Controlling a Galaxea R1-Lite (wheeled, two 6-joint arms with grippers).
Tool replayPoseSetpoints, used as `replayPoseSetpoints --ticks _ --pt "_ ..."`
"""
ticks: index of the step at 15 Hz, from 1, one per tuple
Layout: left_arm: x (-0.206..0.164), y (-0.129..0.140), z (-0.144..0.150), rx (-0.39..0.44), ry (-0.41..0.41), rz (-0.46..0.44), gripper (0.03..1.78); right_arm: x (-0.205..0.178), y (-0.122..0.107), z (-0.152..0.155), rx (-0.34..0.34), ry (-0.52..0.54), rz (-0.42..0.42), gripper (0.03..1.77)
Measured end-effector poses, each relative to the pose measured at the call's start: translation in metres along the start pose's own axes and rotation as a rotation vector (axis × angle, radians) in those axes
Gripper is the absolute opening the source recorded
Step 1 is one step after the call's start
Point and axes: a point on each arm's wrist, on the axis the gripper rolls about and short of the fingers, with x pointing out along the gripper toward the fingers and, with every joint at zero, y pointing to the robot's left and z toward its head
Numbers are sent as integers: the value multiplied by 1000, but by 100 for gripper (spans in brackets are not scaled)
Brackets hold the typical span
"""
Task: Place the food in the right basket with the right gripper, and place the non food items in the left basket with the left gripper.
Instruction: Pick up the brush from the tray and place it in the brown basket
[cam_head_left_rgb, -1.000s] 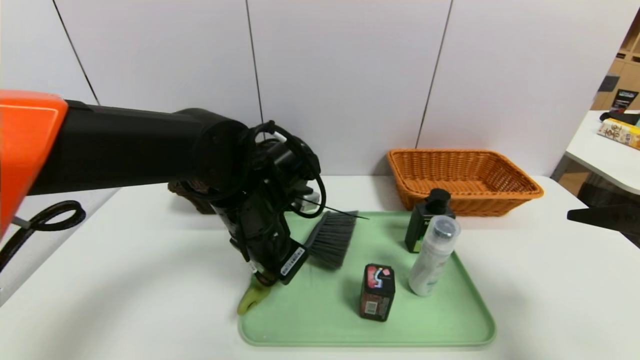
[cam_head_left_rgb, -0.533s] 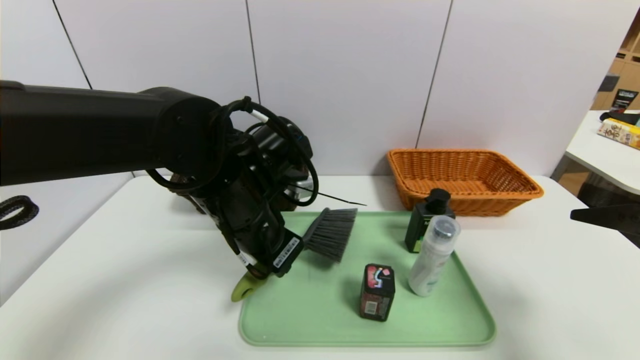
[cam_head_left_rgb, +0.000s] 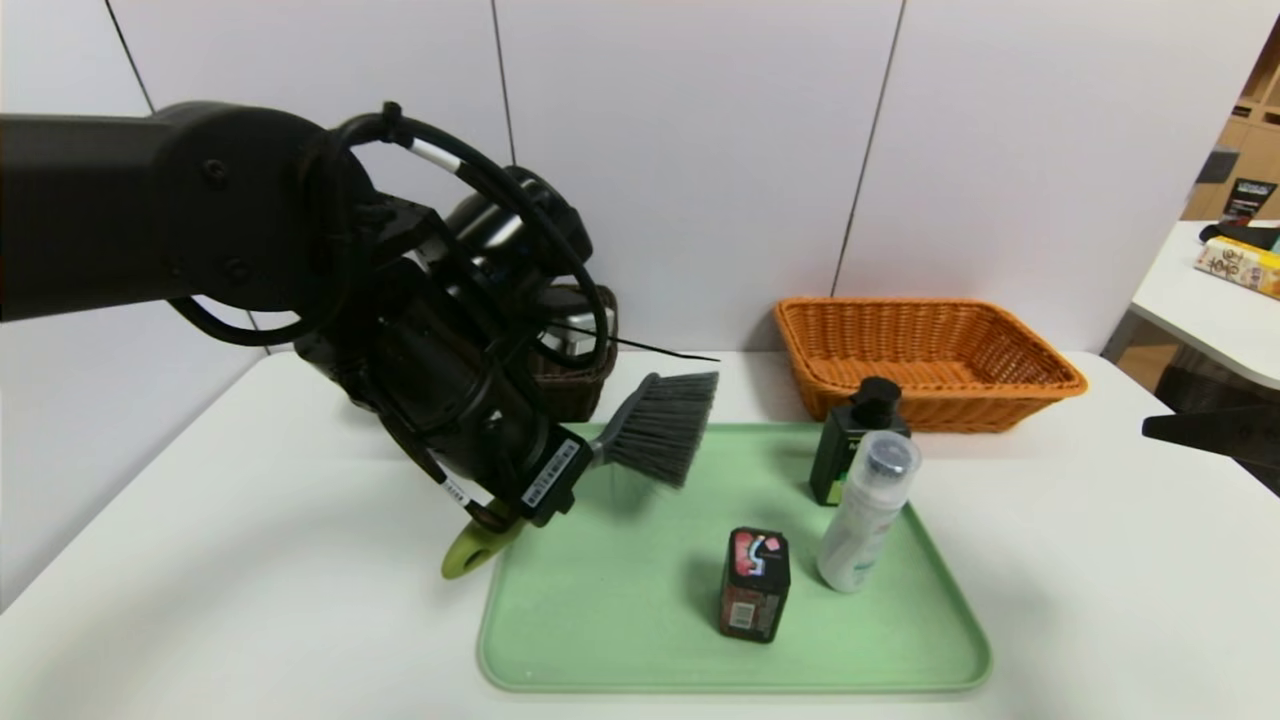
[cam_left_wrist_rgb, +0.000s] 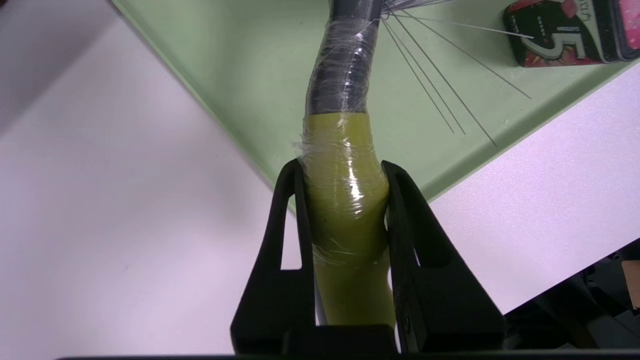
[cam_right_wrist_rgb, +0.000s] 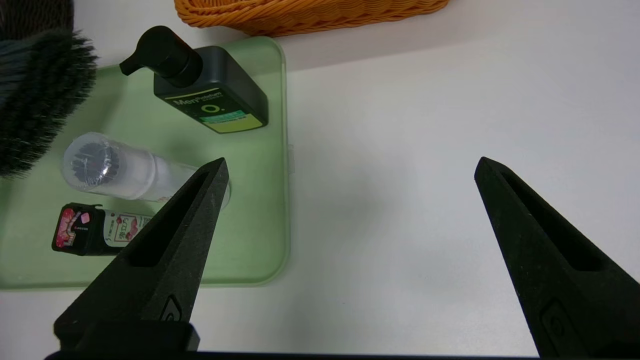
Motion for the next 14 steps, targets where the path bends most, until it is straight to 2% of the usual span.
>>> replayPoseSetpoints --ticks 6,9,12,14 --pt "-57 10 8 49 -197 15 43 0 0 1 -1 -4 1 170" --pt "-71 39 13 83 -261 42 43 -2 0 1 -1 -8 1 170" --pt "-72 75 16 164 -288 36 43 -4 1 1 -3 -18 2 170" --pt "-66 96 19 221 -288 67 43 -8 1 0 -2 -30 3 170"
